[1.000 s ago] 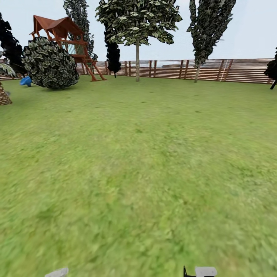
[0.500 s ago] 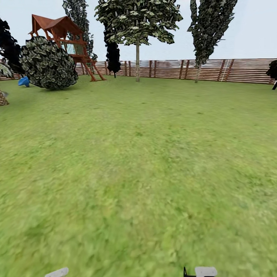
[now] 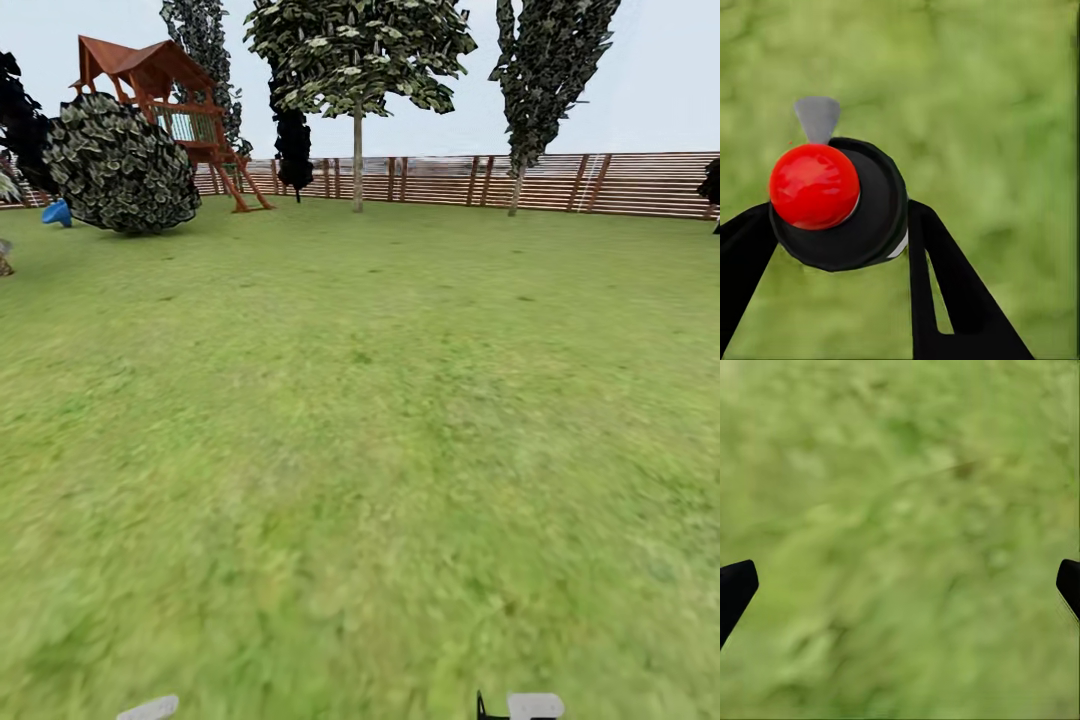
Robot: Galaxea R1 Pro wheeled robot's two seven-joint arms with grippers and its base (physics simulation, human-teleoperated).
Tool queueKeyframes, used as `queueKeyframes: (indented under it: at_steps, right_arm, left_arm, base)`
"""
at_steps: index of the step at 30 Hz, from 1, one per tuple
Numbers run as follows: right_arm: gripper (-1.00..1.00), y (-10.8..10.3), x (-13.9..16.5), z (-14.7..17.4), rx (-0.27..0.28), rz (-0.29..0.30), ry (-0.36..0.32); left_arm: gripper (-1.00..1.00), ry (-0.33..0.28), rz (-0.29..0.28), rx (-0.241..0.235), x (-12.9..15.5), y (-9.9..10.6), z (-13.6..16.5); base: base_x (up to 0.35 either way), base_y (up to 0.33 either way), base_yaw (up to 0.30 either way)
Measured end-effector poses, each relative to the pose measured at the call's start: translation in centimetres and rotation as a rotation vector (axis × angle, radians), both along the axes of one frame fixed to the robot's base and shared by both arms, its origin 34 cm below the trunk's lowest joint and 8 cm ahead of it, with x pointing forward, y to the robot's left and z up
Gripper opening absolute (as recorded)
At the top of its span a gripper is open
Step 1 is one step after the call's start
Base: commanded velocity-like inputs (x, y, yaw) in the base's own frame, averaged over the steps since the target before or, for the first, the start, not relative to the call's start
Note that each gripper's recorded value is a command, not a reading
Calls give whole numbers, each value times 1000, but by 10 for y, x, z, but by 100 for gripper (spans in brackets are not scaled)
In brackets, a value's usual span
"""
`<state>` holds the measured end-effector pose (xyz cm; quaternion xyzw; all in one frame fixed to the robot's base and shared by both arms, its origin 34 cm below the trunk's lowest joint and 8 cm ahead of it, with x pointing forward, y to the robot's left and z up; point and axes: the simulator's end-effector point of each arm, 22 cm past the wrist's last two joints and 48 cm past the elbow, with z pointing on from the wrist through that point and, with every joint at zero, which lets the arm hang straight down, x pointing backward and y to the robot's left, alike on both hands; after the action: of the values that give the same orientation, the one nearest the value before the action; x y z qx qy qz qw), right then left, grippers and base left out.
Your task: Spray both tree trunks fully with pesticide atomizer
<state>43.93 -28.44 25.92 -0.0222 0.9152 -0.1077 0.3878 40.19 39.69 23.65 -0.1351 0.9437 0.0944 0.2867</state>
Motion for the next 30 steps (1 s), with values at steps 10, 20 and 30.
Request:
queueKeyframes:
  at_steps: [10, 20, 30]
  right_arm:
    - [100, 0, -1, 0, 1, -1, 1]
    - [100, -1, -1, 0, -1, -1, 1]
    - [100, 0, -1, 0, 0, -1, 1]
  left_arm:
    - [-100, 0, -1, 0, 0, 0, 0]
    - [-100, 0, 1, 0, 0, 0, 0]
    - [-100, 0, -9, -2, 1, -4, 0]
  base:
    - [339, 0, -24]
    - [339, 0, -195]
    - [339, 0, -4]
